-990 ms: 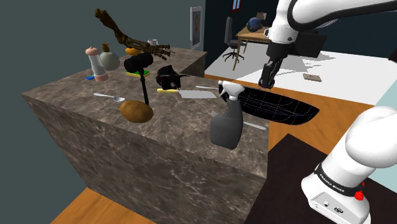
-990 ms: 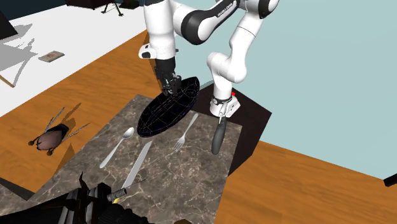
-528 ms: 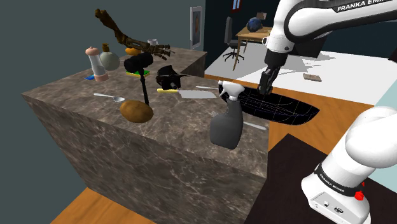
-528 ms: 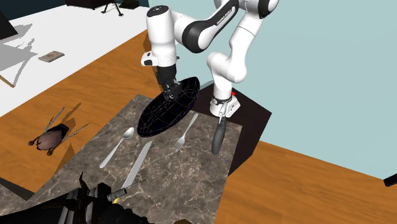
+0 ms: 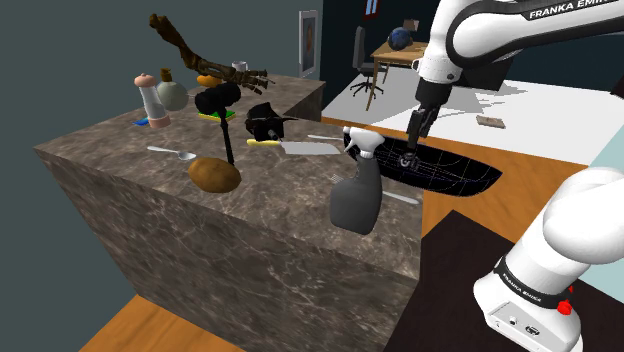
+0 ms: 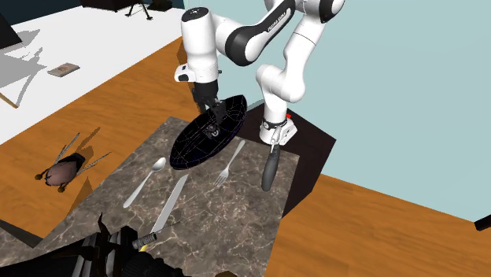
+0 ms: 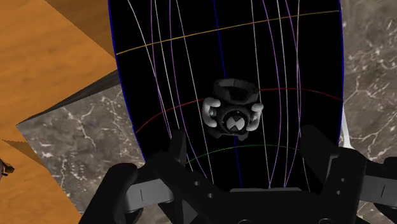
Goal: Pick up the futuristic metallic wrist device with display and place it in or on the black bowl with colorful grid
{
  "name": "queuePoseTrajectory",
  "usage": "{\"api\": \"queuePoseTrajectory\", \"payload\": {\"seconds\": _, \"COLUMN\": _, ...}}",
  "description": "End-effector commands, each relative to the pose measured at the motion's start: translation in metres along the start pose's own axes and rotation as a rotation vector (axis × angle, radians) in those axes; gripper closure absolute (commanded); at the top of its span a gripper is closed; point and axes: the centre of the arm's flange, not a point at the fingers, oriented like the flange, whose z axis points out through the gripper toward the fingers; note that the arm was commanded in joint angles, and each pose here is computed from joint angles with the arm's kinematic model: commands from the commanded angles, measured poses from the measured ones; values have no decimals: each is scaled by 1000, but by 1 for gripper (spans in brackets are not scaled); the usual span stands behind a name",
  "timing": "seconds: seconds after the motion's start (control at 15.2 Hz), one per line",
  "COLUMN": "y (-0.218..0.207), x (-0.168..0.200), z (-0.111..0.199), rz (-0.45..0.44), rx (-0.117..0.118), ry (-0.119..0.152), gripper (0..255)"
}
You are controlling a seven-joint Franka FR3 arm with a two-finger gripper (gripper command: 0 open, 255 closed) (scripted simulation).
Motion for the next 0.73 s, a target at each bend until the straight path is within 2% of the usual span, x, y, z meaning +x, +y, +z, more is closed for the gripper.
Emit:
{"api": "queuePoseTrajectory", "payload": {"seconds": 0.0, "y": 0, "x": 0, "z": 0, "rz": 0, "rx": 0, "ry": 0, "gripper": 0}}
{"api": "queuePoseTrajectory", "payload": {"seconds": 0.2, "y": 0, "x": 0, "z": 0, "rz": 0, "rx": 0, "ry": 0, "gripper": 0}}
{"api": "queuePoseTrajectory", "payload": {"seconds": 0.46, "y": 0, "x": 0, "z": -50, "rz": 0, "rx": 0, "ry": 0, "gripper": 0}}
{"api": "queuePoseTrajectory", "payload": {"seconds": 0.66, "y": 0, "x": 0, "z": -50, "rz": 0, "rx": 0, "ry": 0, "gripper": 0}}
